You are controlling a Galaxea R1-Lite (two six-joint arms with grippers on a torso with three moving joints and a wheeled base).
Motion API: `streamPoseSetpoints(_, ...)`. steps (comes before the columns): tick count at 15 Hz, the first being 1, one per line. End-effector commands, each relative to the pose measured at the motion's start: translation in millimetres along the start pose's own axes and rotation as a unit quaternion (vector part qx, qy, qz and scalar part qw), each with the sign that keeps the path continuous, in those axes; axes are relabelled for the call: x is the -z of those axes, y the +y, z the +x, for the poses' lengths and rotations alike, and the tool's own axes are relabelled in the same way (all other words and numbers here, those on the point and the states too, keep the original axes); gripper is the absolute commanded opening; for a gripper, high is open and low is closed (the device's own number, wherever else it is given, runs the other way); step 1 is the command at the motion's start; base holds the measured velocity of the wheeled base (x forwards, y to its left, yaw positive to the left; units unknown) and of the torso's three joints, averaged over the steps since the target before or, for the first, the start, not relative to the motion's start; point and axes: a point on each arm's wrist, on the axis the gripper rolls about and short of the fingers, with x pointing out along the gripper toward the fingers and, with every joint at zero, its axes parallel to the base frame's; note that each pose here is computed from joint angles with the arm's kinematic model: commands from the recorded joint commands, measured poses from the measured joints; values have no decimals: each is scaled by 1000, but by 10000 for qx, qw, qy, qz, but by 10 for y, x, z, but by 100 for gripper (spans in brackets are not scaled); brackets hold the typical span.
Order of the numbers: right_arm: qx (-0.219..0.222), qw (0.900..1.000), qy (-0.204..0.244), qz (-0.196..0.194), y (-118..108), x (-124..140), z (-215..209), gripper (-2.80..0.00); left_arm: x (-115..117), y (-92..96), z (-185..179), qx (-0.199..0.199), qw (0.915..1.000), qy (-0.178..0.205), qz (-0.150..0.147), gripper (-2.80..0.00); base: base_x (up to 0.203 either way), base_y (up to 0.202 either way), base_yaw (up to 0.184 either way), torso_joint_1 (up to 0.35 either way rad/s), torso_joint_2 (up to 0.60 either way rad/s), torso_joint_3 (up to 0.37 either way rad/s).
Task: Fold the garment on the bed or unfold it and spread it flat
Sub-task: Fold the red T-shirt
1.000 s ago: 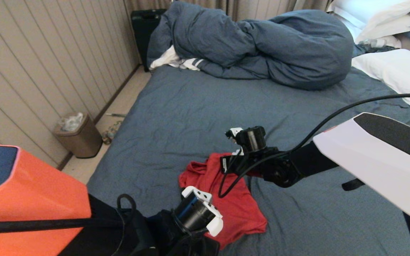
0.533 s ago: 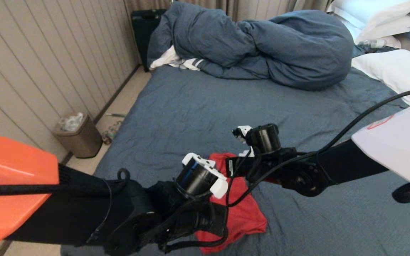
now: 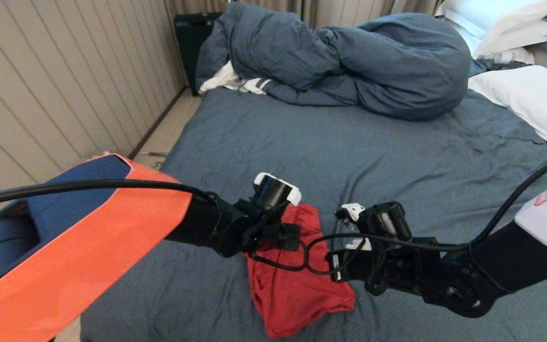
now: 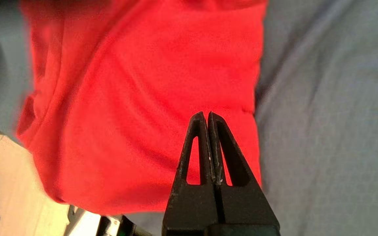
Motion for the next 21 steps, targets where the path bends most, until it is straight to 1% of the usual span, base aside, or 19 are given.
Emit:
streamPoseSetpoints(1,41,9998,200,-8,-21,128,19,-280,76,211,330,-266,9994,183,-79,-280,0,0,0,0,0,0)
streamPoseSetpoints(3,90,9993,359,-7,-44,207,71,-280,85,343,427,-392,9989,227,-78,-280,0,0,0,0,0,0)
streamPoseSetpoints(4,108,9991,399,-2,-55,226,85,-280,80,381,458,-425,9988,228,-96,-280,0,0,0,0,0,0)
streamPoseSetpoints(5,158,9987,481,19,-86,262,117,-280,57,460,502,-490,9985,211,-147,-280,0,0,0,0,0,0)
streamPoseSetpoints(7,272,9976,633,55,-149,349,186,-280,24,479,455,-499,9985,176,-154,-280,0,0,0,0,0,0)
streamPoseSetpoints(8,296,9977,611,76,-173,362,187,-280,15,478,432,-495,9985,165,-158,-280,0,0,0,0,0,0)
streamPoseSetpoints(10,357,9976,588,107,-243,474,168,-280,-111,454,207,-431,9989,-24,-184,-280,0,0,0,0,0,0)
streamPoseSetpoints(11,378,9976,567,116,-276,514,152,-280,-138,452,106,-416,9989,-65,-189,-280,0,0,0,0,0,0)
streamPoseSetpoints(16,487,9964,668,171,-369,652,58,-280,-178,468,-366,-360,9990,-183,-202,-280,0,0,0,0,0,0)
streamPoseSetpoints(18,523,9962,668,200,-396,662,15,-280,-160,483,-463,-365,9989,-180,-214,-280,0,0,0,0,0,0)
streamPoseSetpoints(19,516,9968,575,223,-396,631,-50,-280,-151,498,-549,-366,9989,-191,-236,-280,0,0,0,0,0,0)
streamPoseSetpoints(20,471,9980,342,231,-380,547,-169,-280,-150,517,-714,-352,9987,-251,-261,-280,0,0,0,0,0,0)
streamPoseSetpoints(21,411,9989,16,232,-357,436,-333,-280,-142,541,-918,-327,9985,-336,-290,-280,0,0,0,0,0,0)
